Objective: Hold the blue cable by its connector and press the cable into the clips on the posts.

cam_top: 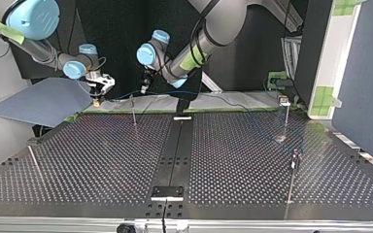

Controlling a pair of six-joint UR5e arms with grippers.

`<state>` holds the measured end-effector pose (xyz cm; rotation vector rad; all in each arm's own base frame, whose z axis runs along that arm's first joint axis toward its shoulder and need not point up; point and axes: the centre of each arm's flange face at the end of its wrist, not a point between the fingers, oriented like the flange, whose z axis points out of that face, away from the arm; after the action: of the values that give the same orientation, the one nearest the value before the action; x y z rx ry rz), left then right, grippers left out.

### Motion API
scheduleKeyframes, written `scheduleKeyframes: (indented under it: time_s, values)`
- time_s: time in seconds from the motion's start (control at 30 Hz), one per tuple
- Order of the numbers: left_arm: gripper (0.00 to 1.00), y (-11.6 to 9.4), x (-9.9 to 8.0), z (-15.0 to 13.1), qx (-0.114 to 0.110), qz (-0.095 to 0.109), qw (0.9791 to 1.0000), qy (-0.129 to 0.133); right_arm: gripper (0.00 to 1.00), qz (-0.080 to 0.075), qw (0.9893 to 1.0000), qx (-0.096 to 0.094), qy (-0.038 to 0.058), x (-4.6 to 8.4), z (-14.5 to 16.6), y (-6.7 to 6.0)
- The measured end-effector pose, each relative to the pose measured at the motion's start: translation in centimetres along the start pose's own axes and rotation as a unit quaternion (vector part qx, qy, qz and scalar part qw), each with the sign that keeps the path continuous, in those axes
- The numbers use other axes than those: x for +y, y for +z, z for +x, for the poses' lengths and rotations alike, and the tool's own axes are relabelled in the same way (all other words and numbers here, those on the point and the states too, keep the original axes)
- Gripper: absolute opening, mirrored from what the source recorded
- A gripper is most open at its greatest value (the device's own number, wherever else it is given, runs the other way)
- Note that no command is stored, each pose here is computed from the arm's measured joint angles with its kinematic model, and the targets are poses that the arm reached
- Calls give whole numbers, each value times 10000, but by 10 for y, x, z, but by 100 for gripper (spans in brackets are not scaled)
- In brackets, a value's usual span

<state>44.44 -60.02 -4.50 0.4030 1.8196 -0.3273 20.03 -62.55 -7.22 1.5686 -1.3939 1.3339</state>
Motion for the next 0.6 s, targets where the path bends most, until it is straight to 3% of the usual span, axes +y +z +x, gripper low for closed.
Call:
scheduleKeyframes:
  time_s: [0.23, 0.4, 0.6]
  values:
    - [92, -16, 1, -4, 205, -103, 9993, 307, 0, 6, 9998, -33, -204, -6, 6, -15]
    - [92, -27, 2, -18, 136, -98, 9995, 256, 0, 66, 9997, 8, -252, -16, 5, -25]
    - [90, -47, 7, -31, 285, -192, 9989, 311, 0, 69, 9996, 29, -262, -21, -8, -40]
